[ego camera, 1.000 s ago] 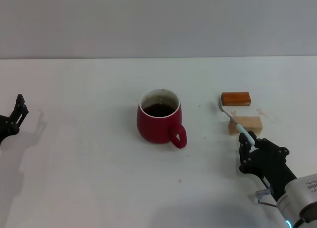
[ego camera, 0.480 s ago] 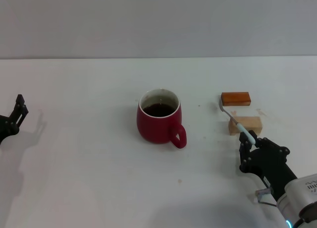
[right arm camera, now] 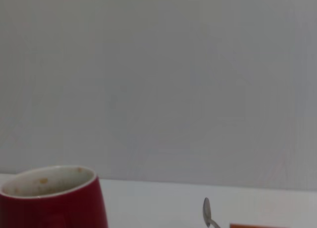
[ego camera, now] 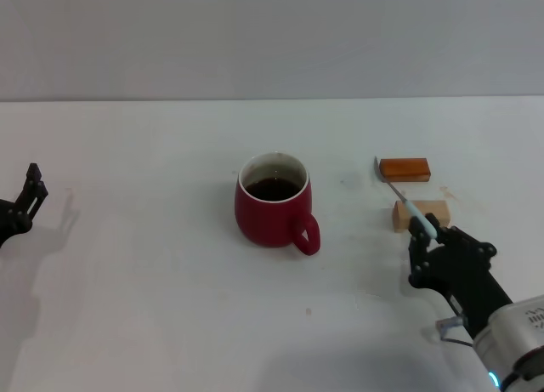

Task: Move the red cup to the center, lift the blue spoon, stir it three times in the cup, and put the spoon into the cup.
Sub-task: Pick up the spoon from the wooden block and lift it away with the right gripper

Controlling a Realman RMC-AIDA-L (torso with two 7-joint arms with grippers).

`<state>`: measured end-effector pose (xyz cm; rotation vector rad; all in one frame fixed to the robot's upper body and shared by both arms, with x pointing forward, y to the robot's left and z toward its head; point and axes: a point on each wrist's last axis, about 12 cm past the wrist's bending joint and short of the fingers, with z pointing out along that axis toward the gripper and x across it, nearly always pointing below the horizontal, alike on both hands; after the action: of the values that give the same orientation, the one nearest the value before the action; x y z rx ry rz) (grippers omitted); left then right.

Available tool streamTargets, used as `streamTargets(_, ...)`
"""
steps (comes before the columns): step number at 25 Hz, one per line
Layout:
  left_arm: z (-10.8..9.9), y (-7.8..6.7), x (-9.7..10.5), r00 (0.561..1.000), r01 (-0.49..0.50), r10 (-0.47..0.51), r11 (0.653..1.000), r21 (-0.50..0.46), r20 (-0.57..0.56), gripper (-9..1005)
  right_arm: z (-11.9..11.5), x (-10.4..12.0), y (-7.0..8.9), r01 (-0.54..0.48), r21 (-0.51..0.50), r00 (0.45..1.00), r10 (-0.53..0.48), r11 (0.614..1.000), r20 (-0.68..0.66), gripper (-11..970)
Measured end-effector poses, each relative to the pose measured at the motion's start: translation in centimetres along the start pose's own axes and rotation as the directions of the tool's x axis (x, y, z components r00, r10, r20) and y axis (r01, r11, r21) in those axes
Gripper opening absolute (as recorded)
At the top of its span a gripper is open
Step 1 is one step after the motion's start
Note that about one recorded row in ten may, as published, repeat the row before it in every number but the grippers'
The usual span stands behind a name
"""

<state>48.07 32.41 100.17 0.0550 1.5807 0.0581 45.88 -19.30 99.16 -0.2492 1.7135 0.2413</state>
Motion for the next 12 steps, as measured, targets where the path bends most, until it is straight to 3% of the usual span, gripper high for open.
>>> streamTargets(4,-0.1,0.0,0.0,1.000,0.000,0.000,1.000,-0.002,-0.001,852,0.1,-1.3,0.8,0.037,0.001,0.999,-0.037,0.999,0.027,133)
streamTargets(12,-0.2,0.1,0.1,1.000,-0.001,0.001,1.000,-0.003,-0.003,852,-0.1,-4.2,0.3,-0.001,-0.044,0.999,0.003,0.999,0.046,133)
